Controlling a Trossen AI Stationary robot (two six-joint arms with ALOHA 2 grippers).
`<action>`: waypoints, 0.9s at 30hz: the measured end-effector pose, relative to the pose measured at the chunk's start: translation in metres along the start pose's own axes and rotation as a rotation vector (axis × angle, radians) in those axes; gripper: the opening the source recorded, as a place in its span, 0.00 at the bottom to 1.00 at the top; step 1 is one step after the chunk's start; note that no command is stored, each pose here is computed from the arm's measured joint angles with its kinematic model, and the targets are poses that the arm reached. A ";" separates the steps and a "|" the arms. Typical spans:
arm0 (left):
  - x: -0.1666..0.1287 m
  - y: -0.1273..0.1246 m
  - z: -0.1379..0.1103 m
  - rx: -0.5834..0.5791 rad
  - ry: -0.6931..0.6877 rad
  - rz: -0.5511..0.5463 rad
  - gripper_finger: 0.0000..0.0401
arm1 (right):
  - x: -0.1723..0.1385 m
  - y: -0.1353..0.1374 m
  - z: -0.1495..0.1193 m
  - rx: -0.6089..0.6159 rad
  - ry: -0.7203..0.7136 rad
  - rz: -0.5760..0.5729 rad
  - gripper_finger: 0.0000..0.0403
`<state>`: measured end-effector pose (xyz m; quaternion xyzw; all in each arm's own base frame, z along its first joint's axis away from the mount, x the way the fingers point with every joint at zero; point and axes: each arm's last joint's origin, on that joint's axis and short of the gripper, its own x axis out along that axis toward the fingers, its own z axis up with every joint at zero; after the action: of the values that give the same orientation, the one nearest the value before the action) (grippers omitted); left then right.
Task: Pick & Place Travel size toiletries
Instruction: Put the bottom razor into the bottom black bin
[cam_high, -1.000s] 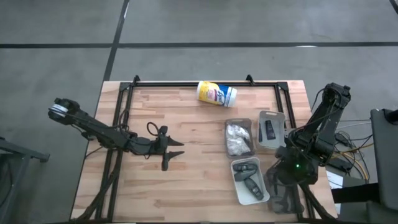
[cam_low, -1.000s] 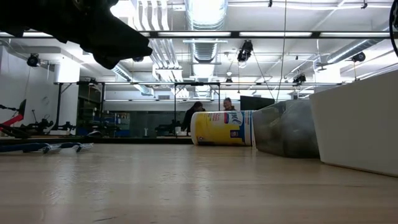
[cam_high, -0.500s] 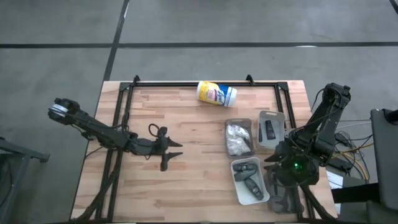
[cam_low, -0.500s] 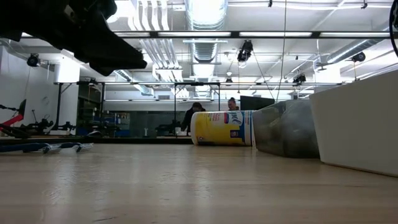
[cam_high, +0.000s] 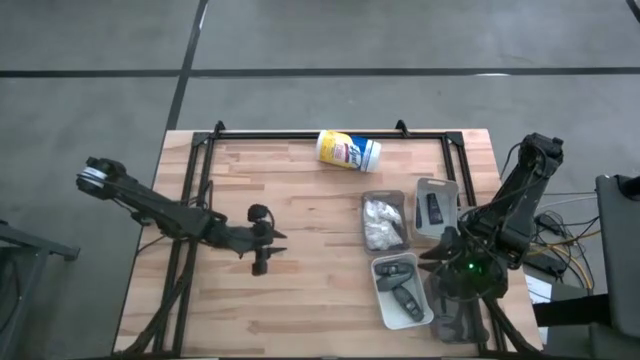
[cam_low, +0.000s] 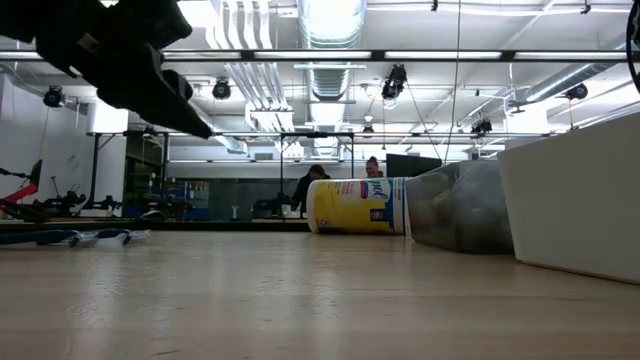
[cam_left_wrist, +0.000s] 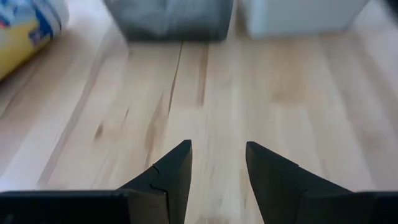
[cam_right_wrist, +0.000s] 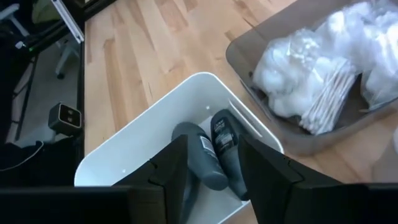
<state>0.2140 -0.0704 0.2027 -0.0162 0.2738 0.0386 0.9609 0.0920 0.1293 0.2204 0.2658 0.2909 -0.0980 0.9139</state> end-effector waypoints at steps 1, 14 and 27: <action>-0.001 0.000 0.001 0.004 0.034 0.009 0.39 | 0.002 -0.001 -0.002 0.005 -0.001 0.005 0.33; -0.015 0.001 0.011 -0.021 0.279 0.016 0.39 | 0.017 -0.008 -0.019 0.004 -0.030 0.084 0.27; -0.020 0.004 -0.002 -0.064 0.418 0.017 0.39 | 0.020 0.016 0.000 -0.165 -0.253 0.167 0.25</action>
<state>0.1960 -0.0681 0.2115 -0.0521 0.4659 0.0511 0.8818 0.1135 0.1418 0.2155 0.1988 0.1575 -0.0301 0.9668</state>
